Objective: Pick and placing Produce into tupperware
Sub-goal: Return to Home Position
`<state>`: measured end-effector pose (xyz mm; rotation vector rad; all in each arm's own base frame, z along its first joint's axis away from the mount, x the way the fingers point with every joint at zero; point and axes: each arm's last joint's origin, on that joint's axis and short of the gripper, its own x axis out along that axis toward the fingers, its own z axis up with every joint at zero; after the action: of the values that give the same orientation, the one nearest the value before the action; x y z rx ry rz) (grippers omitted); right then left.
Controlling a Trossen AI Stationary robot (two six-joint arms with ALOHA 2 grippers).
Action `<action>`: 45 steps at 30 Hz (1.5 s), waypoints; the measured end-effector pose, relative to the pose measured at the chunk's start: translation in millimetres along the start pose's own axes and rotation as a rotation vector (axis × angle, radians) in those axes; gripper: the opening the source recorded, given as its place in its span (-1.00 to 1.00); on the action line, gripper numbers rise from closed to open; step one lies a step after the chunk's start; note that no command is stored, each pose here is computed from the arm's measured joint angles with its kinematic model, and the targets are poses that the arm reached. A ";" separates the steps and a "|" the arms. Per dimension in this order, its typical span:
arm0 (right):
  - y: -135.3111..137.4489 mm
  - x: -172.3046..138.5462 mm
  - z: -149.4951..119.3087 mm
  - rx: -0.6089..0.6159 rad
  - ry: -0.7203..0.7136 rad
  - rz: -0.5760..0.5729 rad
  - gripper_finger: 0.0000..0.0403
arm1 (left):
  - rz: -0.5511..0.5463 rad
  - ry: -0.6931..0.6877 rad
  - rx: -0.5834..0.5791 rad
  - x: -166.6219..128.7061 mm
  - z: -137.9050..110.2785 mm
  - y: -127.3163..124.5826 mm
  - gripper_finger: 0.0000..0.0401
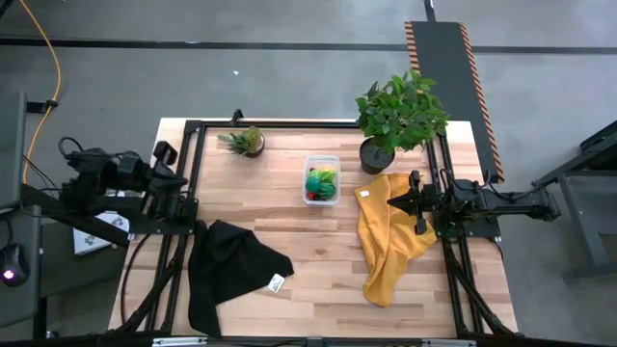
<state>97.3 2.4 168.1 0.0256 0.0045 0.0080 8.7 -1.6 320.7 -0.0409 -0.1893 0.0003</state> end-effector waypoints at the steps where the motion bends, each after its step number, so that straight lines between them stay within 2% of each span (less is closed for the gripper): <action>1: 0.0 0.0 0.0 0.000 0.000 0.000 -1.00 | -0.008 -0.022 0.002 2.6 -0.8 0.1 -1.00; 8: 0.0 0.0 0.0 0.000 0.000 0.000 -1.00 | -0.127 -0.206 0.005 29.6 -27.8 0.7 -1.00; 17: 0.0 0.0 0.0 0.000 0.000 0.000 -1.00 | -0.164 -0.232 -0.064 52.6 -94.2 5.5 -1.00; 20: 0.0 0.0 0.0 0.000 0.000 0.000 -1.00 | -0.173 -0.238 -0.075 54.3 -105.8 6.1 -1.00; 31: 0.0 0.0 0.0 0.000 0.000 0.000 -1.00 | -0.178 -0.157 -0.088 57.8 -133.6 7.6 -1.00; 45: 0.0 0.0 0.0 0.000 0.000 0.000 -1.00 | -0.189 0.120 -0.143 58.7 -160.0 7.9 -1.00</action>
<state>97.3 2.4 168.1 0.0256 0.0049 0.0083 96.4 0.1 174.4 -0.1654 -0.0727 -0.2037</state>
